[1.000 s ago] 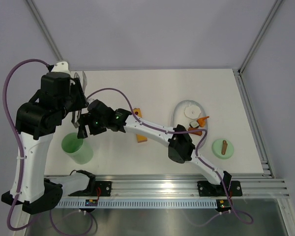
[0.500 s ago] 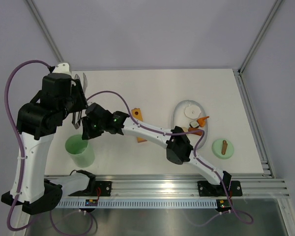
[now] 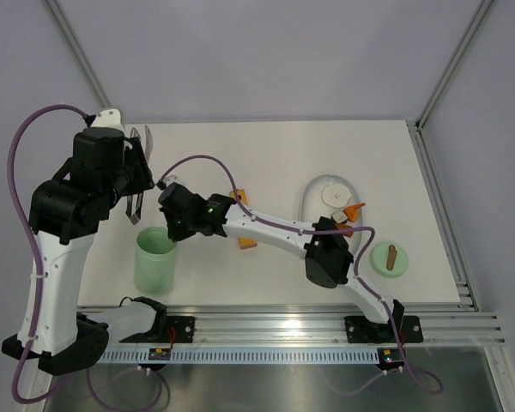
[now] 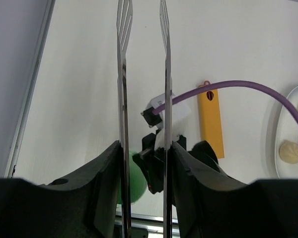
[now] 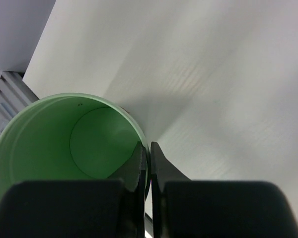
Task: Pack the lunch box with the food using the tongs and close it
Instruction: Pick up the packing box from the center of the board, then place the packing box at the center of the board.
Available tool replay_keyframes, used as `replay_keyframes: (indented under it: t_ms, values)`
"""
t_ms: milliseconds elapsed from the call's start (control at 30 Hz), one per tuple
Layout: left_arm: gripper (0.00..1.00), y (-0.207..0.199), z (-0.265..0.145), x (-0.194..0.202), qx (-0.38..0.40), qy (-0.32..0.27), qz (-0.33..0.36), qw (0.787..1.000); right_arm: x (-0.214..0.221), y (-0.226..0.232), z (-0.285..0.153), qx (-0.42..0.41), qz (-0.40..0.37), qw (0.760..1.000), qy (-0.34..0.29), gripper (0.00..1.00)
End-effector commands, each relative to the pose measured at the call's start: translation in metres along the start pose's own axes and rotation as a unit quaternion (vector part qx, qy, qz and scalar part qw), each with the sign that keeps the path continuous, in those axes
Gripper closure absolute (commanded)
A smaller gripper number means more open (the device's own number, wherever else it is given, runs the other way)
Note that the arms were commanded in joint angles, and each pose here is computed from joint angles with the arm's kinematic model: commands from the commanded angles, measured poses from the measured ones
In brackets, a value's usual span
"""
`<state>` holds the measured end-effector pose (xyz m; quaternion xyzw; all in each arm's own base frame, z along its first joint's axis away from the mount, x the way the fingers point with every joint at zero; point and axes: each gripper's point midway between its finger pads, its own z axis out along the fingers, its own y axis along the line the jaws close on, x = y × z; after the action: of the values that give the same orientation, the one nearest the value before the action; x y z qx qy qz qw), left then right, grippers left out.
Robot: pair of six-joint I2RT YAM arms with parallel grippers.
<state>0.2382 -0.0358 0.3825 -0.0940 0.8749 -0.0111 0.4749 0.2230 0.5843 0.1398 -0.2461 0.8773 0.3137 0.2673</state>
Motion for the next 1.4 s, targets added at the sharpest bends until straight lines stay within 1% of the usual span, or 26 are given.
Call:
replay_keyframes:
  t_ms: [0,233,267,333,367,400,500,567,633,667,733,767,833,900,1033,1367]
  values:
    - [0.55,-0.004,-0.005,-0.019,0.014,-0.04,-0.015,0.999,-0.061,0.003,-0.073,0.024,-0.017,0.994,-0.102,1.0]
    - [0.55,-0.006,-0.007,-0.022,0.018,-0.047,-0.016,0.999,-0.077,-0.05,-0.119,0.105,-0.015,0.984,-0.142,1.0]
    - [0.55,-0.005,-0.008,-0.023,0.018,-0.048,-0.017,0.999,-0.075,-0.063,-0.123,0.13,-0.016,0.981,-0.145,1.0]
    - [0.55,-0.006,-0.007,-0.022,0.02,-0.049,-0.017,0.998,-0.086,-0.081,-0.143,0.159,-0.011,0.973,-0.165,1.0]
    - [0.55,-0.005,-0.007,-0.022,0.019,-0.048,-0.017,0.999,-0.083,-0.092,-0.146,0.174,-0.011,0.971,-0.163,1.0]
    - [0.55,-0.005,-0.007,-0.022,0.019,-0.049,-0.018,0.998,-0.09,-0.097,-0.16,0.181,-0.007,0.968,-0.177,1.0]
    - [0.55,-0.006,-0.007,-0.023,0.02,-0.05,-0.018,0.998,-0.099,-0.13,-0.182,0.223,0.002,0.955,-0.193,1.0]
    - [0.55,-0.007,-0.007,-0.021,0.023,-0.049,-0.017,0.998,-0.104,-0.16,-0.195,0.259,0.014,0.945,-0.199,1.0]
    - [0.55,-0.007,-0.006,-0.02,0.024,-0.047,-0.017,0.998,-0.111,-0.177,-0.21,0.281,0.016,0.936,-0.21,1.0]
    - [0.55,-0.007,-0.005,-0.019,0.023,-0.047,-0.017,0.999,-0.115,-0.195,-0.219,0.305,0.024,0.927,-0.218,1.0]
    - [0.55,-0.007,-0.005,-0.019,0.025,-0.047,-0.016,0.998,-0.117,-0.211,-0.23,0.321,0.027,0.921,-0.22,1.0]
    - [0.55,-0.007,-0.004,-0.017,0.023,-0.044,-0.015,0.999,-0.117,-0.225,-0.236,0.339,0.031,0.914,-0.221,1.0]
    - [0.55,-0.008,-0.003,-0.017,0.025,-0.044,-0.016,0.999,-0.118,-0.239,-0.247,0.364,0.028,0.904,-0.223,1.0]
    - [0.55,-0.01,-0.001,-0.016,0.027,-0.041,-0.015,0.999,-0.114,-0.26,-0.252,0.385,0.036,0.896,-0.216,1.0]
    - [0.55,-0.013,0.003,-0.013,0.035,-0.038,-0.017,0.999,-0.11,-0.292,-0.254,0.404,0.051,0.889,-0.209,1.0]
    - [0.55,-0.023,0.014,-0.001,0.054,-0.016,-0.015,0.998,-0.115,-0.348,-0.222,0.415,0.064,0.889,-0.183,1.0]
